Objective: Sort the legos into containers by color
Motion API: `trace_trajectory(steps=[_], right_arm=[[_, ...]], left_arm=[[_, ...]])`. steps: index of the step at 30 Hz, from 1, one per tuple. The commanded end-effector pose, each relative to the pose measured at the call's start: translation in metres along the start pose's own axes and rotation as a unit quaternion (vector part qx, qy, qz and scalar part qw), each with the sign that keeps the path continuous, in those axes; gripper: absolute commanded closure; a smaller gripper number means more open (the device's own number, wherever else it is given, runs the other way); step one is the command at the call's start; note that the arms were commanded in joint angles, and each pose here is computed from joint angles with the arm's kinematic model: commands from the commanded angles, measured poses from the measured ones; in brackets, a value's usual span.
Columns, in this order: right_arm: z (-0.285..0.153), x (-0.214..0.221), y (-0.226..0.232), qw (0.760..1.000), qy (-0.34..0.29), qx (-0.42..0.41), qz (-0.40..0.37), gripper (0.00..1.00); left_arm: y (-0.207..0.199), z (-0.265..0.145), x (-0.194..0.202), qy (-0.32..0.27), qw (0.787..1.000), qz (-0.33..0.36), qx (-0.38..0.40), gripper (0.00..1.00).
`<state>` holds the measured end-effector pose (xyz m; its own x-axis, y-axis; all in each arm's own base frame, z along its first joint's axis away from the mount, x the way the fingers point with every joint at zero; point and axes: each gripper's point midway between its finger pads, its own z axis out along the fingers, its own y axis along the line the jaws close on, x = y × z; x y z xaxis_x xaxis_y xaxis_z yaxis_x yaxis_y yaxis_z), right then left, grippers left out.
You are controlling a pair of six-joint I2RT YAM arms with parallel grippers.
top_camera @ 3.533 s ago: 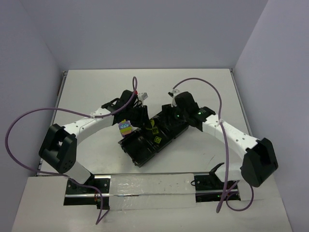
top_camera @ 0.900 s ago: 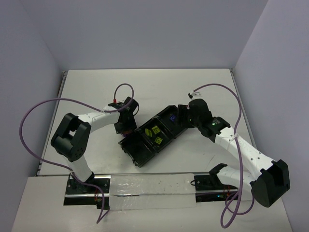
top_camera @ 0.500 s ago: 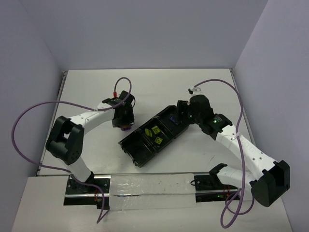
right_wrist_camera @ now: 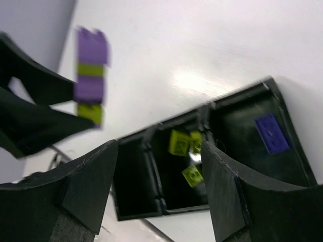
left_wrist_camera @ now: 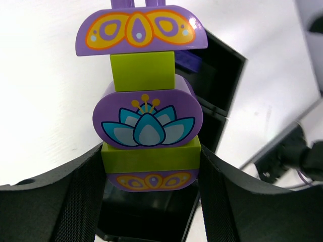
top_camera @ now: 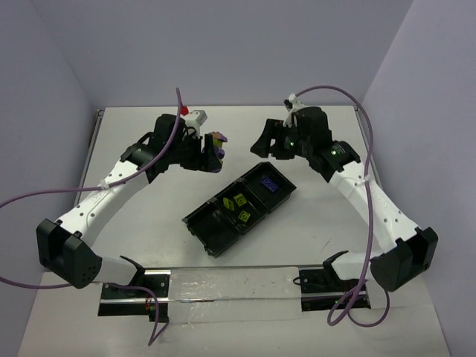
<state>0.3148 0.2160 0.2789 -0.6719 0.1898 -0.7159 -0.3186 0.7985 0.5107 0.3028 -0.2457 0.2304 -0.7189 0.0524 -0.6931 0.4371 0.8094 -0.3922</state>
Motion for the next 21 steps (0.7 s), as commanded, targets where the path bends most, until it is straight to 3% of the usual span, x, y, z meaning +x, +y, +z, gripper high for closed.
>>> trace_trajectory(steps=[1,10,21], right_arm=[[0.003,-0.026,0.040,0.997,0.008,-0.072,0.029,0.26],[0.047,-0.050,0.060,0.989,0.038,-0.097,0.102,0.25],[0.070,-0.052,0.080,0.981,0.057,-0.143,0.118,0.28]], left_arm=[[-0.034,-0.013,-0.016,-0.032,0.994,0.038,0.093,1.00],[-0.040,-0.019,-0.015,-0.033,0.993,0.039,0.106,1.00],[-0.042,-0.015,-0.017,-0.030,0.992,0.038,0.113,1.00]])
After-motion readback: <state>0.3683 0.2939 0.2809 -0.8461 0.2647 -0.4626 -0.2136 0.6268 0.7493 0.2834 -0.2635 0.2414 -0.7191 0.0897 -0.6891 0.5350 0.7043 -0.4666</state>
